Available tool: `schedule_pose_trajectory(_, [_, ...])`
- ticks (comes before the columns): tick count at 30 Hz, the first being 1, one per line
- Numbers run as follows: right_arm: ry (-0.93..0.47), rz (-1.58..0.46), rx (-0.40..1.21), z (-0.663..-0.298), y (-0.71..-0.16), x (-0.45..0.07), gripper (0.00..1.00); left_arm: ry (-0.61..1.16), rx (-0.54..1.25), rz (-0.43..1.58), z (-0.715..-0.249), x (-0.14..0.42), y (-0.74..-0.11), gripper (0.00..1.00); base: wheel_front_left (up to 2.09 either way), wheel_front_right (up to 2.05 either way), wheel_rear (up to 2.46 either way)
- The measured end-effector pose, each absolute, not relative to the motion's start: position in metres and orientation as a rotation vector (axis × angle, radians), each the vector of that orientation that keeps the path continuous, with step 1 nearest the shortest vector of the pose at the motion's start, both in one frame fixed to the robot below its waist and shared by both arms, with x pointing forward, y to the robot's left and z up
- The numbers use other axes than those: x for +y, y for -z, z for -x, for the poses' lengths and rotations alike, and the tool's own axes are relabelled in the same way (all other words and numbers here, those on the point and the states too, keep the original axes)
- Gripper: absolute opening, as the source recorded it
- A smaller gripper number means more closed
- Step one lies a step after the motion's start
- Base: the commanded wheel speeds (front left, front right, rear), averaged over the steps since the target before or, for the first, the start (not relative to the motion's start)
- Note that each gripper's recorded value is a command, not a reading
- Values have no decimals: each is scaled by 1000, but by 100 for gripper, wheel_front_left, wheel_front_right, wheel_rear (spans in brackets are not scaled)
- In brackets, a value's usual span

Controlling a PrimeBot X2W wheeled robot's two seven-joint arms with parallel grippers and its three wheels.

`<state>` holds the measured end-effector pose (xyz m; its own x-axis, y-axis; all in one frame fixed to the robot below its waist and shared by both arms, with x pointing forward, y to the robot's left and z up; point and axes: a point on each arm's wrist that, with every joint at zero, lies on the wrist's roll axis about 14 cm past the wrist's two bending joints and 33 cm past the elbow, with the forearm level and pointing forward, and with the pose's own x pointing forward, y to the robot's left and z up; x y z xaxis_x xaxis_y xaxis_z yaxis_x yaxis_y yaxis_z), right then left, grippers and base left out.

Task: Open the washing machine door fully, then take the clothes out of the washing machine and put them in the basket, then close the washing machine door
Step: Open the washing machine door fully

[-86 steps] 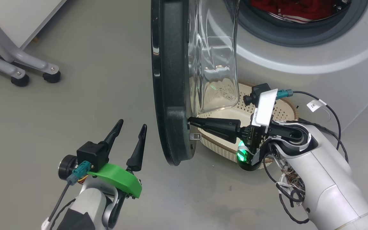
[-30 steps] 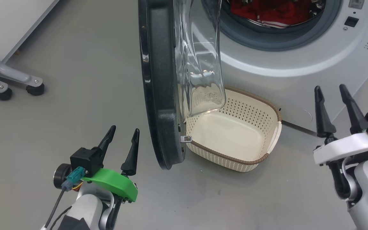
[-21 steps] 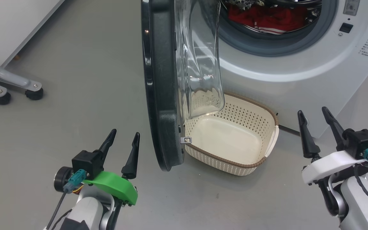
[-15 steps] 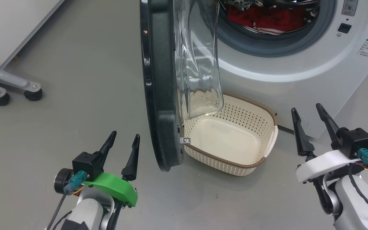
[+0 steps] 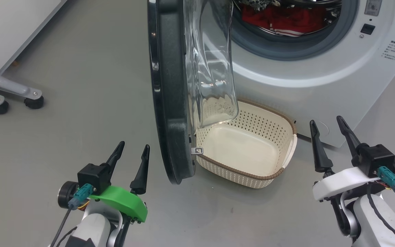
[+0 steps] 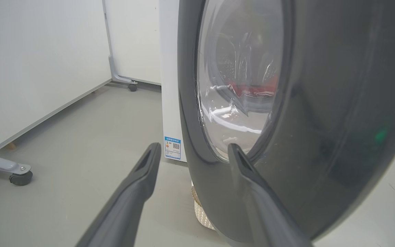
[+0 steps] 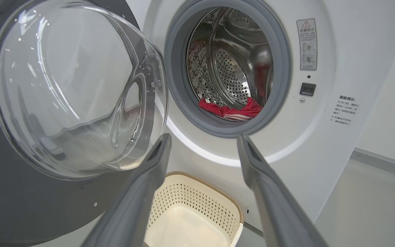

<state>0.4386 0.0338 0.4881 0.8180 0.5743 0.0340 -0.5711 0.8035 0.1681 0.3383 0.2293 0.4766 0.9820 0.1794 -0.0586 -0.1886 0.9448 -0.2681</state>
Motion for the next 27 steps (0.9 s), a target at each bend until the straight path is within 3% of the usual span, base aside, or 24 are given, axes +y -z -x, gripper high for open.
schedule_pose_trajectory(16, [-575,-188,27,-437,-484,29,100,-187,35,270,-338,229,-477,100,0,0,0])
schedule_pose_trajectory(17, [-575,-189,26,-438,-485,29,100,-187,35,270,-338,229,-476,71,0,0,0])
schedule_pose_trajectory(18, [-577,-189,25,-438,-485,29,100,-187,35,270,-338,229,-476,16,0,0,0])
schedule_pose_trajectory(19, [-573,-187,24,-438,-485,28,100,-187,35,270,-338,229,-476,0,0,0,0])
schedule_pose_trajectory(27, [-564,-195,37,-436,-480,26,100,-212,-8,268,-339,239,-489,0,0,0,0])
